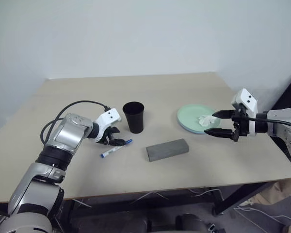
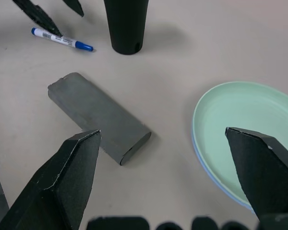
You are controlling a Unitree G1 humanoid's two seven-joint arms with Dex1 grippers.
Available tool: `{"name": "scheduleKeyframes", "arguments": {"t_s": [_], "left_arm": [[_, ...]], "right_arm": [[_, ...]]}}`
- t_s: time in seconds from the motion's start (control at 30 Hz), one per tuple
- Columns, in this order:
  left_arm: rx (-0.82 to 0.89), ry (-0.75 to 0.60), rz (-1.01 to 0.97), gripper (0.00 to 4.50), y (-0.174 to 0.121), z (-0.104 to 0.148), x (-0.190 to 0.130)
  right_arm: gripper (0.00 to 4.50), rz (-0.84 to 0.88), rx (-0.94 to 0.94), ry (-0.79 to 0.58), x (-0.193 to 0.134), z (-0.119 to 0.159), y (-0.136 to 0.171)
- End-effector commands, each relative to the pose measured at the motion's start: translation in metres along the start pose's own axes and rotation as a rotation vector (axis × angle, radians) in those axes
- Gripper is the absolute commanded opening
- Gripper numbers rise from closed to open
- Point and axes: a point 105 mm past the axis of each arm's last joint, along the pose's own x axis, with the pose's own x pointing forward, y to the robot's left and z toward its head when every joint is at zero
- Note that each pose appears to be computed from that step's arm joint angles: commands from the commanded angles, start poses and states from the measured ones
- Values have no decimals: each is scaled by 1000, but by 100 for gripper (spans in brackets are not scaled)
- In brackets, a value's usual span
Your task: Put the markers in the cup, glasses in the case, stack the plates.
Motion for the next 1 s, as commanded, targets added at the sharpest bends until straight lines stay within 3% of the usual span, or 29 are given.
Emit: {"name": "scheduleKeyframes", "arguments": {"t_s": [0.03,0.67,0.77,1.0], "left_arm": [[36,14,18,358,8,7,-1],[91,93,-33,358,1,-16,28],[59,75,-50,305,-1,-16,29],[15,74,-41,74,1,-20,30]], "right_arm": [[450,-12,-38,-49,-4,14,5],[450,-40,-12,-57,-9,7,10],[450,-39,-16,-54,-10,7,10],[450,-34,-29,-48,-10,8,9]]}}
